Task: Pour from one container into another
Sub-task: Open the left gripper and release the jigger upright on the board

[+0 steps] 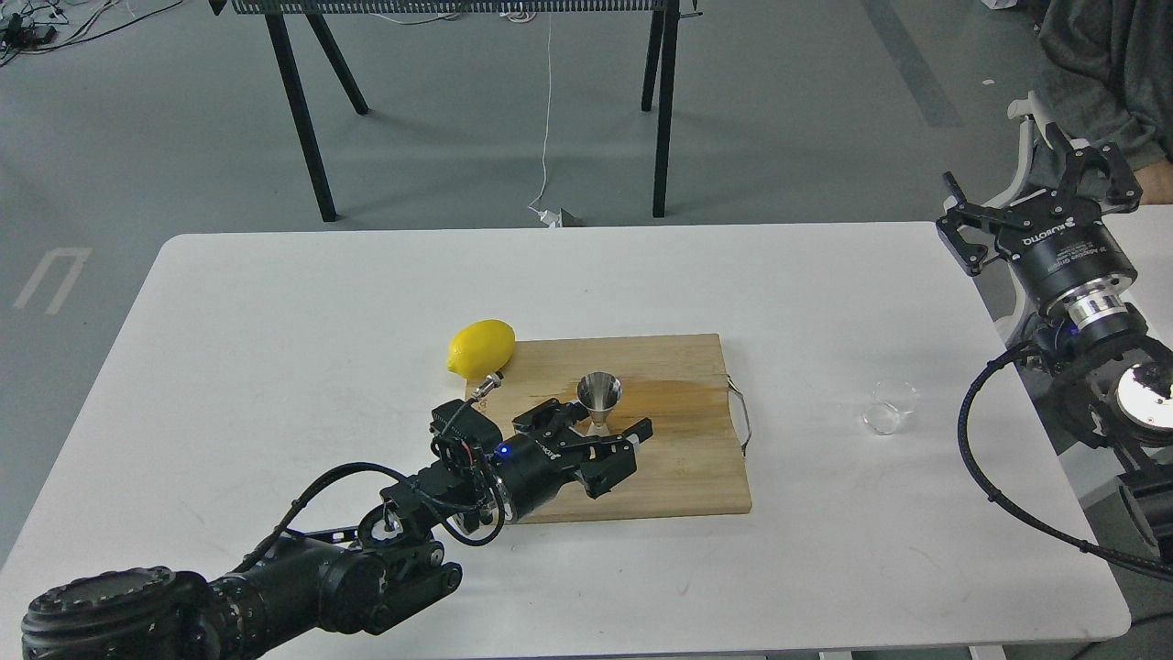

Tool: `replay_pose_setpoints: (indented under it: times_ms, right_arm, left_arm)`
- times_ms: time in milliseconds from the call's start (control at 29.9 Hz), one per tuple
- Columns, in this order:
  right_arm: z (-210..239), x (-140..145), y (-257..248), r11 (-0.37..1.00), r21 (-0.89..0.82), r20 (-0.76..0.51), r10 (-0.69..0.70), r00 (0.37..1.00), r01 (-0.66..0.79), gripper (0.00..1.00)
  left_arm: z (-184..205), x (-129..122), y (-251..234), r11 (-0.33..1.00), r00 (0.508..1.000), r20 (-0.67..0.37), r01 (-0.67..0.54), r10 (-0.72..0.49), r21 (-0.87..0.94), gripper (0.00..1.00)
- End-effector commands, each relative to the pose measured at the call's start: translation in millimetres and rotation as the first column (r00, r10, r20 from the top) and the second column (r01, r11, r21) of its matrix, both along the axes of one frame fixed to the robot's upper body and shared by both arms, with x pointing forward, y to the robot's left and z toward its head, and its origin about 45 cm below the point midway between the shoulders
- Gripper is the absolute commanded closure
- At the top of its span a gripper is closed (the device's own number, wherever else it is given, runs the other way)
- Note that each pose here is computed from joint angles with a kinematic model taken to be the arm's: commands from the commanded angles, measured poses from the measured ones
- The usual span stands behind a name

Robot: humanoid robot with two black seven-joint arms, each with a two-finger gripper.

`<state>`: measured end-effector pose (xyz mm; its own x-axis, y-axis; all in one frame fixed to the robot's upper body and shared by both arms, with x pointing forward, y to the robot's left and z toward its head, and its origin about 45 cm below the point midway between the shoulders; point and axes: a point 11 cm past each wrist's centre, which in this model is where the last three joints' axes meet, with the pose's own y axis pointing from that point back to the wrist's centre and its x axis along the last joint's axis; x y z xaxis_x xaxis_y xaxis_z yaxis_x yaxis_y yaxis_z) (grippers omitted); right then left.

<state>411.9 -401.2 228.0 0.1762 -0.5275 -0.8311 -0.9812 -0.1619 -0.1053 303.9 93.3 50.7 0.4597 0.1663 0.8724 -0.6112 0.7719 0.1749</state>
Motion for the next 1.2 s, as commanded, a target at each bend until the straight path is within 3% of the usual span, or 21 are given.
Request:
replay_pose_setpoints:
  times_ms: [0, 1171]
  right_arm:
    - [-0.6, -0.4, -0.2, 1.000, 0.000, -0.001, 0.000, 1.000, 0.000, 0.01]
    - [-1.2, -1.3, -0.5, 1.000, 0.002, -0.002, -0.001, 1.000, 0.001, 0.01]
  left_arm:
    - [-0.5, -0.6, 0.2, 1.000, 1.000, -0.002, -0.002, 0.002, -0.001, 0.14]
    - [-6.1, -1.9, 8.0, 0.997, 0.997, -0.042, -0.066, 0.065, -0.028, 0.14]
